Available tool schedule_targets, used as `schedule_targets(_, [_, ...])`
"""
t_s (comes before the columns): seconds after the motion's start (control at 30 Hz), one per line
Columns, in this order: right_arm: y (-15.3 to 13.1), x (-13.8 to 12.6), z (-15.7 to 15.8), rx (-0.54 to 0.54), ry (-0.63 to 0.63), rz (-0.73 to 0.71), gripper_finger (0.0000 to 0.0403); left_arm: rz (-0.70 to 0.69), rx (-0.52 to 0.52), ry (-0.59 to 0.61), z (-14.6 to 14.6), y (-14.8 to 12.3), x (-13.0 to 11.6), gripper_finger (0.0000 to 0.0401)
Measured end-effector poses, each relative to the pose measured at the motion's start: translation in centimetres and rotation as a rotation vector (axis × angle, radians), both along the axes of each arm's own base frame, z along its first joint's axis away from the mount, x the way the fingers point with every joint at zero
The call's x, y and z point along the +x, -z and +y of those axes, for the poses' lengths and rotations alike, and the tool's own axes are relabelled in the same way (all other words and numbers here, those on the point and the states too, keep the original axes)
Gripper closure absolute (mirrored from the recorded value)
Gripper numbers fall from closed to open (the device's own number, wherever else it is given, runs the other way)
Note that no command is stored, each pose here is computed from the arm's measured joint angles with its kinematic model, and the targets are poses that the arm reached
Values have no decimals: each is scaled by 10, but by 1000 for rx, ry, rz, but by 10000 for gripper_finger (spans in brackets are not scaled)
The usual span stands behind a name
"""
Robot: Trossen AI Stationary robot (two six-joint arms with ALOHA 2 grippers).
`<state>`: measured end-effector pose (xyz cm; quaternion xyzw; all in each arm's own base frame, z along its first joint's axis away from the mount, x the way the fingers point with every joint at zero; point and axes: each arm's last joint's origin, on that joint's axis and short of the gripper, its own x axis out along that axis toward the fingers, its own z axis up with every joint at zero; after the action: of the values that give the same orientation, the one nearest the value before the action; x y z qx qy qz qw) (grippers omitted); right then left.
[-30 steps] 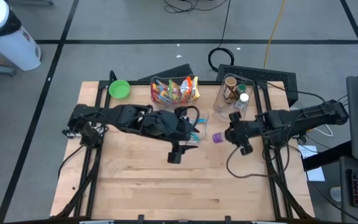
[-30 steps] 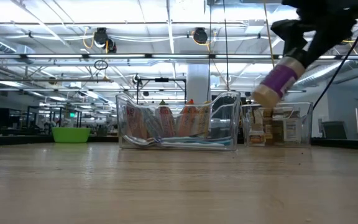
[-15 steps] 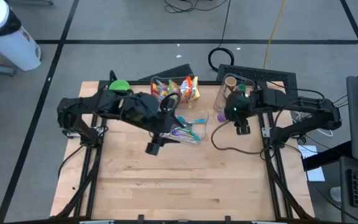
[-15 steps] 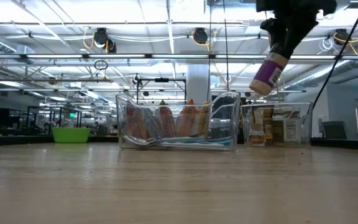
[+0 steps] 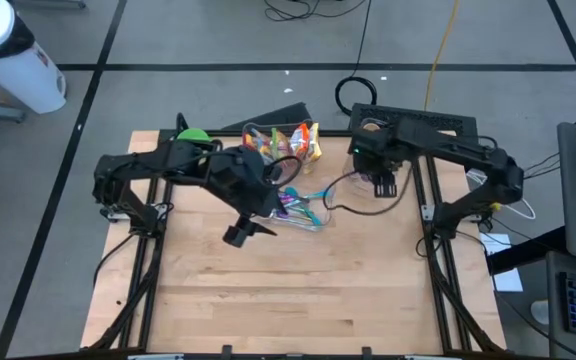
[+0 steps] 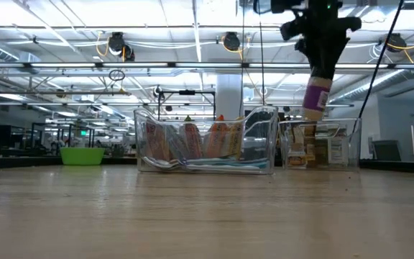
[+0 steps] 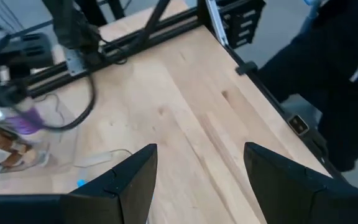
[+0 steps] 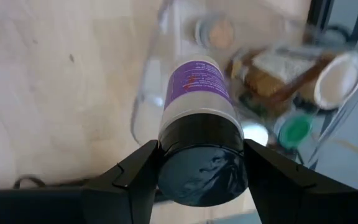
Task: Pick & Place Food Item
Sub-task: Put the purple seasoning bottle into the top right transparent bin
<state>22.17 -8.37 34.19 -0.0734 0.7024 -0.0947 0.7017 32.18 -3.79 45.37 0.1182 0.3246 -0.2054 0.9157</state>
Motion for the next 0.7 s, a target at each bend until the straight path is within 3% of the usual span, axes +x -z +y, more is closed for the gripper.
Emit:
schedule_targets(0.17, [10, -2, -22, 21, 52, 99, 208, 39, -15, 35, 8, 12, 3, 153])
schedule_targets(0.43, [14, -12, -46, 46, 84, 125, 208, 72, -44, 47, 27, 28, 6, 153])
schedule_targets(0.7, [30, -4, -60, 127, 86, 165, 208, 96, -93, 54, 47, 49, 13, 153])
